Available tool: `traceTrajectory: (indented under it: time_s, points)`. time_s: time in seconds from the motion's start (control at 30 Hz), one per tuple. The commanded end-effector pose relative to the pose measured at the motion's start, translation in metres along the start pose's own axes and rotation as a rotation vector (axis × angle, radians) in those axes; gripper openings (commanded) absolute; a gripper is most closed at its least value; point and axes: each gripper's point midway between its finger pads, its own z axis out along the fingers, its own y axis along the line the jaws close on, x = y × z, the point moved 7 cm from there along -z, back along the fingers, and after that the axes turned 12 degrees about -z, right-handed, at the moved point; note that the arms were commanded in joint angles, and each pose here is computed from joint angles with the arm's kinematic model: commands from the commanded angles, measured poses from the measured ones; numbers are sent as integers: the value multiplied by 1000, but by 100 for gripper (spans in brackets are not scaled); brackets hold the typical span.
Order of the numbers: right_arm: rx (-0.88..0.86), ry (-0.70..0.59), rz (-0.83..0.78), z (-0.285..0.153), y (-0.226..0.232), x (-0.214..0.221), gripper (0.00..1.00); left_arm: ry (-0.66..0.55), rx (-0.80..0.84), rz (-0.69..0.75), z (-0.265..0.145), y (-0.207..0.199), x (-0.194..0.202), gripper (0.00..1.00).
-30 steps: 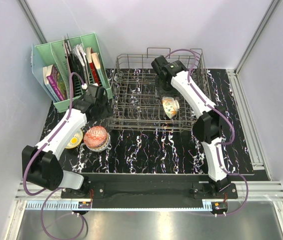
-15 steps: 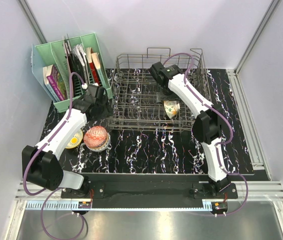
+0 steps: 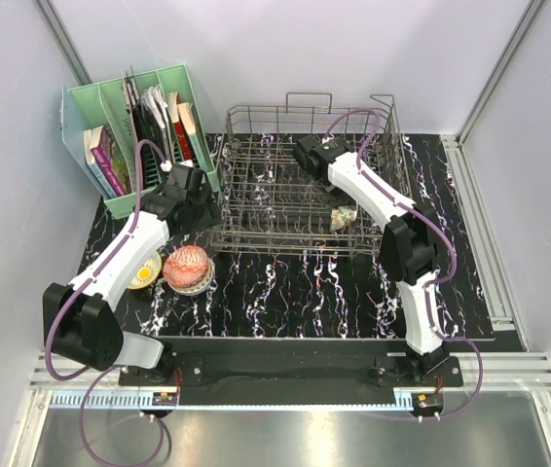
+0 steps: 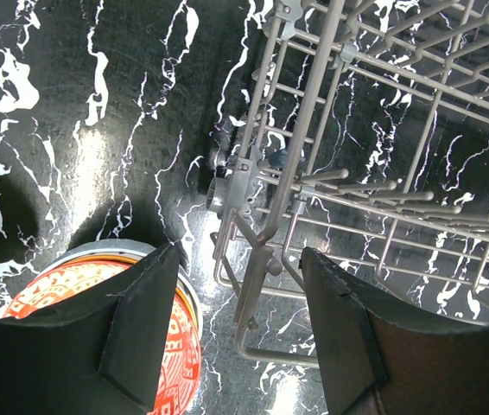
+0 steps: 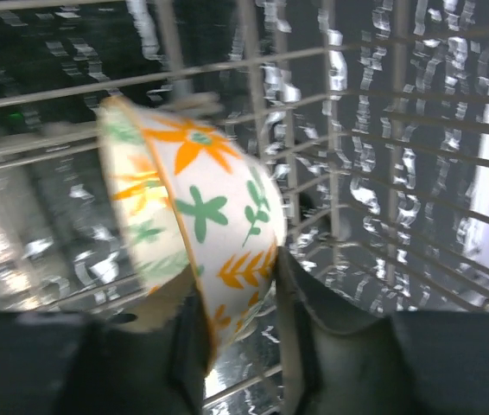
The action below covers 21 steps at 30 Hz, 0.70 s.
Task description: Unload the bowls from the dish rack
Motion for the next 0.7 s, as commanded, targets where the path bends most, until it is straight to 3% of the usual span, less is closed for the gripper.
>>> traceTrajectory:
  time_s: [0.0,0.1,0.13,0.17,0.27,0.67]
  points:
    - [145,157,-112,-31,-50,39,26,-19,56,6,-2,-9,-4,63]
    - [148,155,-106,-31,-51,39,24,-18,60,8,-2,-9,-4,63]
    - [149,155,-104,-31,-51,39,11,-19,59,8,-2,-8,-4,63]
    - [151,153,-105,-32,-52,39,5,-17,61,9,-2,-9,-3,63]
    - [152,151,-104,-32,-53,39,1,-15,63,11,-1,-9,-3,63]
    - [170,82,-82,-50,-72,37,0,4,60,17,3,-10,-2,63]
